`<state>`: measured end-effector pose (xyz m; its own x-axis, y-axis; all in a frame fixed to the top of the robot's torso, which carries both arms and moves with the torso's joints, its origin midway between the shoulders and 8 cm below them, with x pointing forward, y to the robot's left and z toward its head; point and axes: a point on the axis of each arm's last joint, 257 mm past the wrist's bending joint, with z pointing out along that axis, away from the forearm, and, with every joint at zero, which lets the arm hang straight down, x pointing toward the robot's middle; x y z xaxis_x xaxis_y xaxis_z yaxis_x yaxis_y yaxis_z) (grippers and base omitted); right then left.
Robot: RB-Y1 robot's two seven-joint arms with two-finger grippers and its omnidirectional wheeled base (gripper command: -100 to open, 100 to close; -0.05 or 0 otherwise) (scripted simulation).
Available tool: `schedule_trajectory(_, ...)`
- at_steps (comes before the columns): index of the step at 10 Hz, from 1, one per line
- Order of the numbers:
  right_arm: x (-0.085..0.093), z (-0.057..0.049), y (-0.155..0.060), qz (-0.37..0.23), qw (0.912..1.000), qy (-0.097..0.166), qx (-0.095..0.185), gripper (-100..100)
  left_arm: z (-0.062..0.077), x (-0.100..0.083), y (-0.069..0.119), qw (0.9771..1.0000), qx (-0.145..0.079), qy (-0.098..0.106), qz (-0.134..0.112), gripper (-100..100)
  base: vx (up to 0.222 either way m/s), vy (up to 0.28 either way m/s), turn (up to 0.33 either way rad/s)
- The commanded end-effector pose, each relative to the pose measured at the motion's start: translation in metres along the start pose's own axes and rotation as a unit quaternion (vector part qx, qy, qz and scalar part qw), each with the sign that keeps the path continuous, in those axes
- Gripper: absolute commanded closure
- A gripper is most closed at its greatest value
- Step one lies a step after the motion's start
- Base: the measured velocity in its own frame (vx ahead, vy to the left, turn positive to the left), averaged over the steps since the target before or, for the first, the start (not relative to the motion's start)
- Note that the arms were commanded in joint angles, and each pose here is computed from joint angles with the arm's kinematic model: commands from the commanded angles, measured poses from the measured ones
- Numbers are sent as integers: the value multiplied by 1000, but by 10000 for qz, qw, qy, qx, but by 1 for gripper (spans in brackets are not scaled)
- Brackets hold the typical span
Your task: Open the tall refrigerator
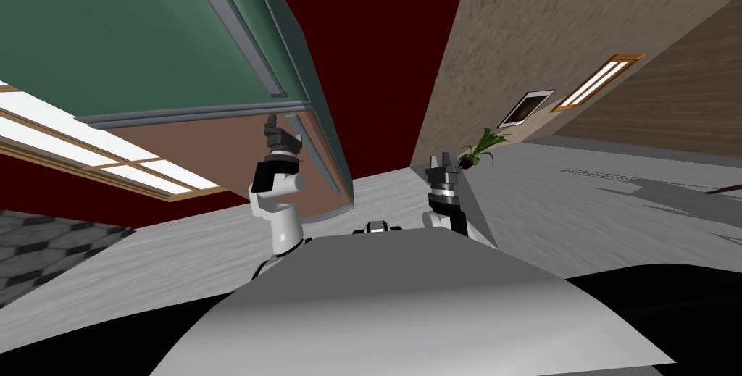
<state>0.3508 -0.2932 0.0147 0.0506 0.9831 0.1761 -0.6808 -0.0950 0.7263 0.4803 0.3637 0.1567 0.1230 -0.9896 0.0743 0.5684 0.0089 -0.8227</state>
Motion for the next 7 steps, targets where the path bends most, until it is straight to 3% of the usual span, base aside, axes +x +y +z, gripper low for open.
schedule_trajectory(1, 0, 0, 0, 0, 10000, 0, 0, 0, 16, -17, -1, 9996, -142, -204, -113, -100, 79, -112, 35)
schedule_trajectory(3, 0, 0, 0, 1, 10000, 0, -1, 0, 18, -16, 4, 9993, -282, -221, -139, -100, 44, -73, 14)
schedule_trajectory(6, 0, 0, 0, 0, 10000, 0, 0, 0, 38, -40, -5, 9974, -406, -487, -334, -100, 35, -73, 38)
schedule_trajectory(7, 0, 0, 0, 1, 10000, 0, 0, 0, 38, -41, 0, 9969, -510, -502, -340, -100, 45, -83, 29)
